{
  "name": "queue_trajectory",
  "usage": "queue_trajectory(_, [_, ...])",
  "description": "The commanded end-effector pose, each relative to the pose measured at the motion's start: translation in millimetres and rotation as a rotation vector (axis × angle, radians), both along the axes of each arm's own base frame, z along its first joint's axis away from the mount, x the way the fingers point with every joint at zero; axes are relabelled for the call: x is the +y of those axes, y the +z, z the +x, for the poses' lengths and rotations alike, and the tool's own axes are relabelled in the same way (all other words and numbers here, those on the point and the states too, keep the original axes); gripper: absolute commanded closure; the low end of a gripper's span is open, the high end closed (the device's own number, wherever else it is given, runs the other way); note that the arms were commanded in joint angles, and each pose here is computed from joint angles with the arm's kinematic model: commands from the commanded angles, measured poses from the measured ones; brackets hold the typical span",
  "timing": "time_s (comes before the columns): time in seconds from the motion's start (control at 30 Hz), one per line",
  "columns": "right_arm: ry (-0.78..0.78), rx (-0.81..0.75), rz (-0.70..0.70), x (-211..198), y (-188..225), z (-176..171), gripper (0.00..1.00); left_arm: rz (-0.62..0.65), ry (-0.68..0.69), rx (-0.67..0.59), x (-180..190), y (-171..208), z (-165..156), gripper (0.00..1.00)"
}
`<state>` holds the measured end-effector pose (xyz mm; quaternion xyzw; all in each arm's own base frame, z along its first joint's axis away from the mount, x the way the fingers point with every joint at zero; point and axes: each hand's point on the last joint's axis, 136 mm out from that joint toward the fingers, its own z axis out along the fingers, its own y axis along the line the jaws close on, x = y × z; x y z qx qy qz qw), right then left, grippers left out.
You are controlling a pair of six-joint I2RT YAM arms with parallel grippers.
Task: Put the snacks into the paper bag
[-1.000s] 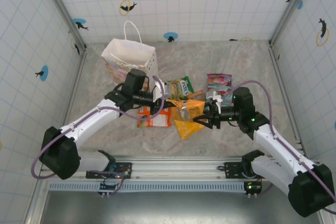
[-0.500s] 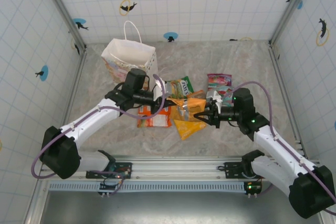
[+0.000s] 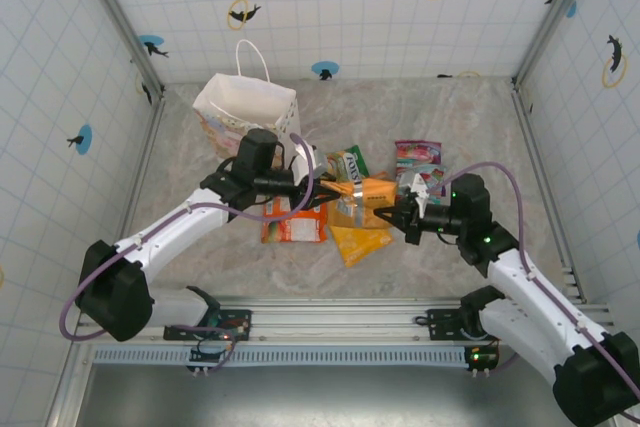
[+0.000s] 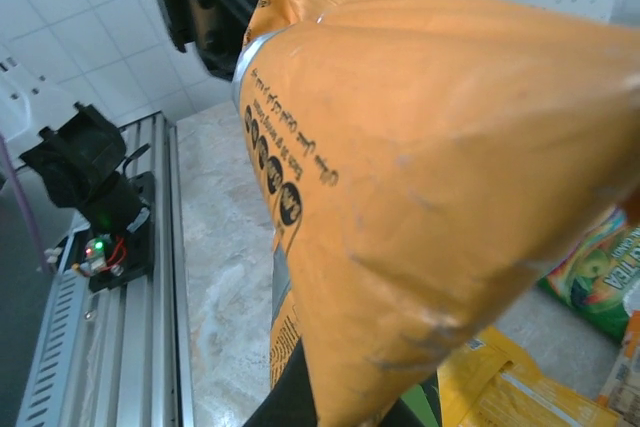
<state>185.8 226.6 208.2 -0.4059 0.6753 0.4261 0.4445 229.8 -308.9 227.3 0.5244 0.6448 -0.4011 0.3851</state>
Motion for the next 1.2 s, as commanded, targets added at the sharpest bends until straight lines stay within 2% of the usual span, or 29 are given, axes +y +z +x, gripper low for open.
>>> queue_trajectory(0.0, [-0.091,-0.062,0.035,-4.5,13.4,12.4,0.96,0.002,0.099,-0.007,4.1,4.9,13.6,0.45])
queue_trajectory(0.07, [-0.138,-0.075,0.051,-7.4,20.1,18.9,0.97,0.023,0.186,0.005,9.7,2.7,25.0,0.39])
queue_trajectory(0.3, [-0.307,-0.042,0.056,-17.7,38.9,46.8,1.0,0.021,0.373,0.083,38.6,-3.6,41.8,0.28])
queue_trajectory(0.6, [-0.472,-0.034,0.104,-13.9,76.0,76.2,1.0,-0.011,0.619,0.163,90.7,-18.4,57.7,0.25])
queue_trajectory(0.97, [-0.54,-0.152,0.24,52.9,166.6,99.6,1.0,-0.053,0.893,0.25,154.2,-34.7,72.0,0.26])
queue_trajectory(1.17, [-0.524,-0.244,0.402,86.2,217.8,109.7,1.0,-0.048,1.035,0.268,176.7,-36.4,82.5,0.26])
